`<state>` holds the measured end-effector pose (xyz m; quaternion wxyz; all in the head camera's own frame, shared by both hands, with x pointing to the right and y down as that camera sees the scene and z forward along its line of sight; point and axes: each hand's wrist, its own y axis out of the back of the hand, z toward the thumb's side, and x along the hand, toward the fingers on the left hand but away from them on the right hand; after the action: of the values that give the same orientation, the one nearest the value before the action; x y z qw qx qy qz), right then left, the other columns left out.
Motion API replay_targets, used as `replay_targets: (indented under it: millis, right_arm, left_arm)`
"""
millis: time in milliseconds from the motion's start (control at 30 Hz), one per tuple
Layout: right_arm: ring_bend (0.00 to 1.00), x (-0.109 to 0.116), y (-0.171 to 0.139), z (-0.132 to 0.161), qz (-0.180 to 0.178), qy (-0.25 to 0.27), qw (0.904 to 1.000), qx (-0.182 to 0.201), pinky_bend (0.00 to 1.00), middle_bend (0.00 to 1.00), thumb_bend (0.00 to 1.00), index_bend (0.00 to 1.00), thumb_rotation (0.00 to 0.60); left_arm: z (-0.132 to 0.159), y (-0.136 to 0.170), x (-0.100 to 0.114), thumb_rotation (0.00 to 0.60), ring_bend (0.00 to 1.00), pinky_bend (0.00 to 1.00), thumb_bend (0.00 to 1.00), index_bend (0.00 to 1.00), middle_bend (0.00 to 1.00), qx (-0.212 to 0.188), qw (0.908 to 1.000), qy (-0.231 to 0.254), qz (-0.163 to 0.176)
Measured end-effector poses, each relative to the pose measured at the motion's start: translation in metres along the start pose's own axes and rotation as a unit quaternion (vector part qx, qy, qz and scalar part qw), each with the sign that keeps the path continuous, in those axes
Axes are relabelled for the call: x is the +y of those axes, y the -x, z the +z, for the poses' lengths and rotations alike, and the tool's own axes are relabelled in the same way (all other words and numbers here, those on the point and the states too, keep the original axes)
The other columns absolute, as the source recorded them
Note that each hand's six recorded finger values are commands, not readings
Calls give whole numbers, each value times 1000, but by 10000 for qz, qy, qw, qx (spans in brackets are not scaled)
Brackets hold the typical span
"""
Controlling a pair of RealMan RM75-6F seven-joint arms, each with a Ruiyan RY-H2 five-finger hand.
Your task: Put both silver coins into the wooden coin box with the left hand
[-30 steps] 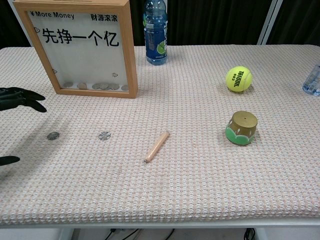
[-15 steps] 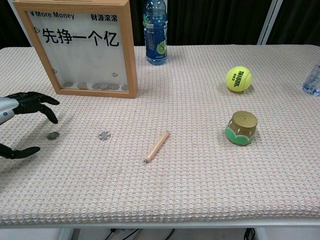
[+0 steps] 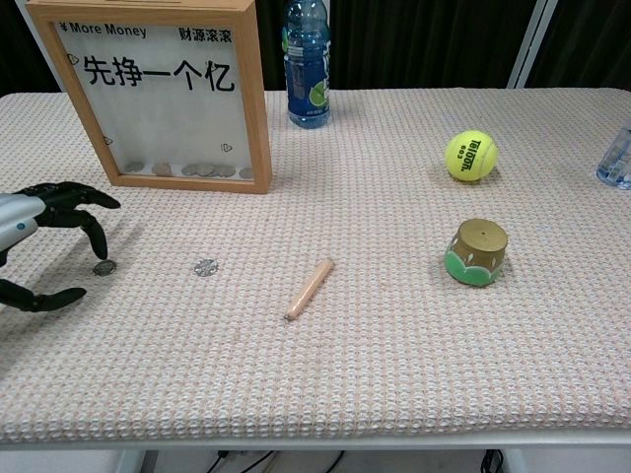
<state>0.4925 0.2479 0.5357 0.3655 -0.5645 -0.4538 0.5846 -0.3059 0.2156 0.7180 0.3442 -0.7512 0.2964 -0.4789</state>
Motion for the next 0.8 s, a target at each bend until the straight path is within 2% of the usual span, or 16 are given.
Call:
replay_targets:
  millis: [800]
  right_arm:
    - [0,2,0,-1,7,-14,10000,35,0,0,176,0,600]
  left_arm:
    - [-7,-8,-9,600,0,63,284,394,106,169,9998,90,-69]
